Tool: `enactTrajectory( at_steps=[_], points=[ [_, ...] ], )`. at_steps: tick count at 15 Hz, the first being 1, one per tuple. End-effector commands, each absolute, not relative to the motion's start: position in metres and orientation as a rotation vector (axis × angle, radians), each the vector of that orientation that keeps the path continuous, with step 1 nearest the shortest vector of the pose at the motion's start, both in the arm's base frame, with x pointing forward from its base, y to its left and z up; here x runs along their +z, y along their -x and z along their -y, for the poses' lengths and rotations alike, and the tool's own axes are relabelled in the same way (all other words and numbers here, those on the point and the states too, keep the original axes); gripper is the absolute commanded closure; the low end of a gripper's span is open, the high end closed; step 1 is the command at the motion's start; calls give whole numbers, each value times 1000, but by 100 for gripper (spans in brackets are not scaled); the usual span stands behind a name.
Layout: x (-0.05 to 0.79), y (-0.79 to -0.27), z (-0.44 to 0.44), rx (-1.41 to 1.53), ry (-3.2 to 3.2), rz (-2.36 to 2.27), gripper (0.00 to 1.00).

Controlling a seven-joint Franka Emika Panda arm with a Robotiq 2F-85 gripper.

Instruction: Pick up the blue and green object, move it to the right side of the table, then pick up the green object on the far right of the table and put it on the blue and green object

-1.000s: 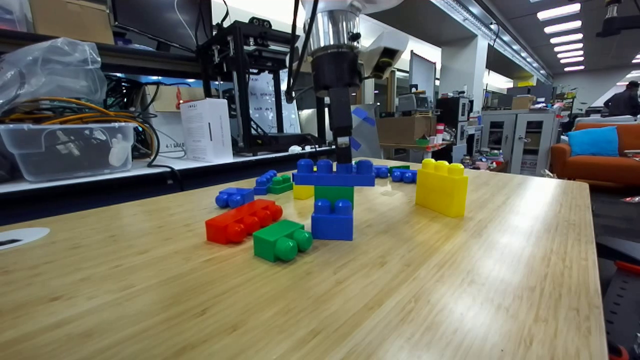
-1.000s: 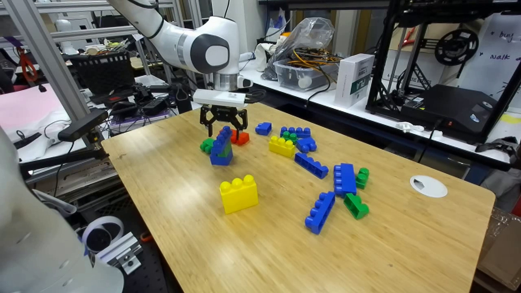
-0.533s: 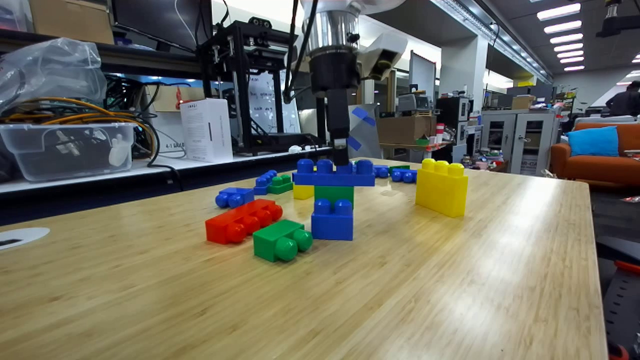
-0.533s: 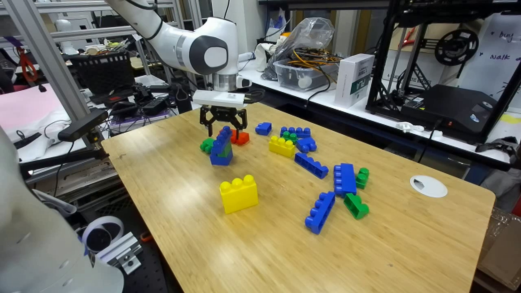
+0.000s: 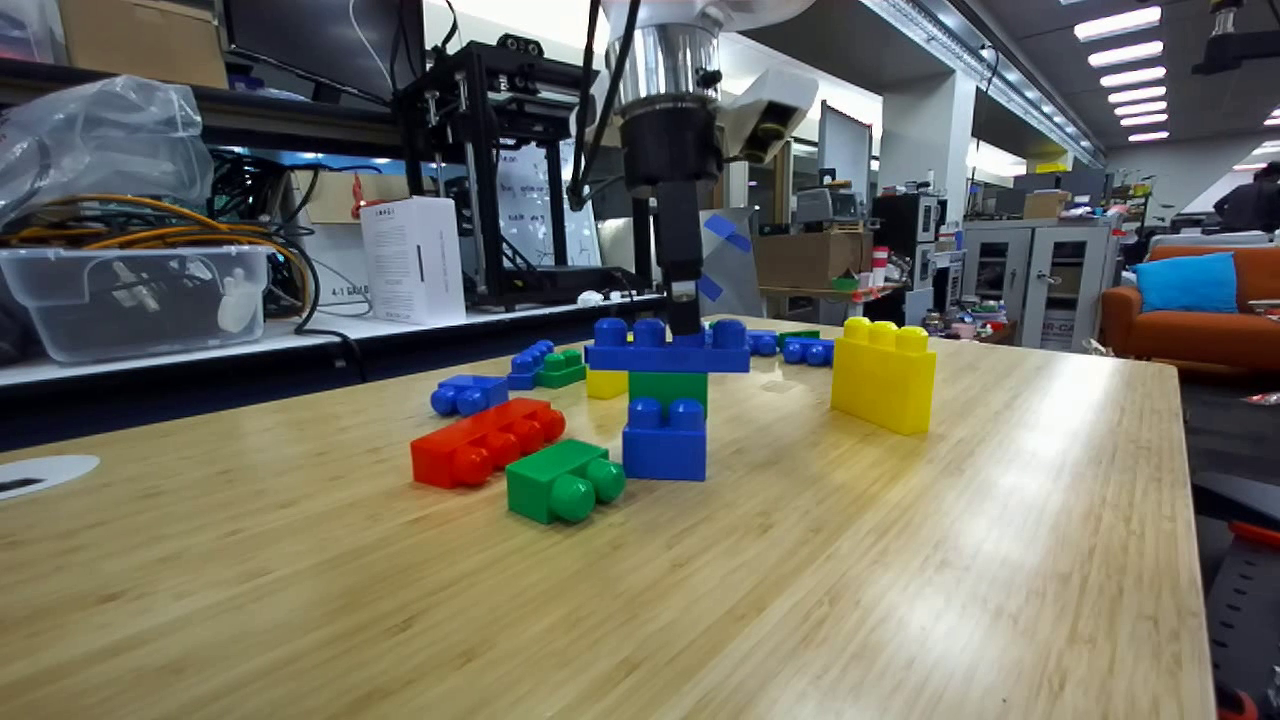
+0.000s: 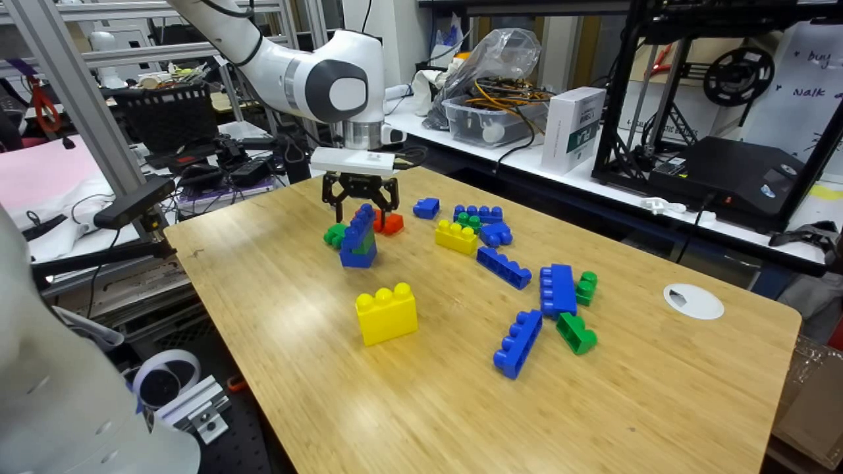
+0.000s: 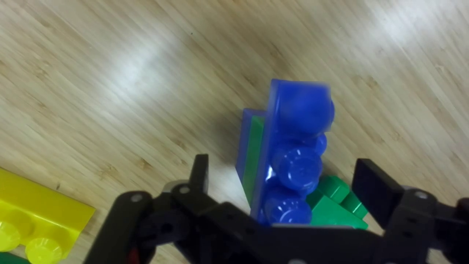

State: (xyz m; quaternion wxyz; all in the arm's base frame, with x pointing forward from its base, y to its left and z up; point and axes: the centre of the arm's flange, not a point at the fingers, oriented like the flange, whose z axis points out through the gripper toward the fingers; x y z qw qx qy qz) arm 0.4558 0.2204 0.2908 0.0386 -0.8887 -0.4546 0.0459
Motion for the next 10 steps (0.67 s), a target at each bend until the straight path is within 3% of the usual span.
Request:
enactTrajectory(
  at_steps=[1,10],
  points=[
    [291,-456,-220,141,2725,1394,0],
    [276,-446,-213,125,2674,1461,0]
  ],
)
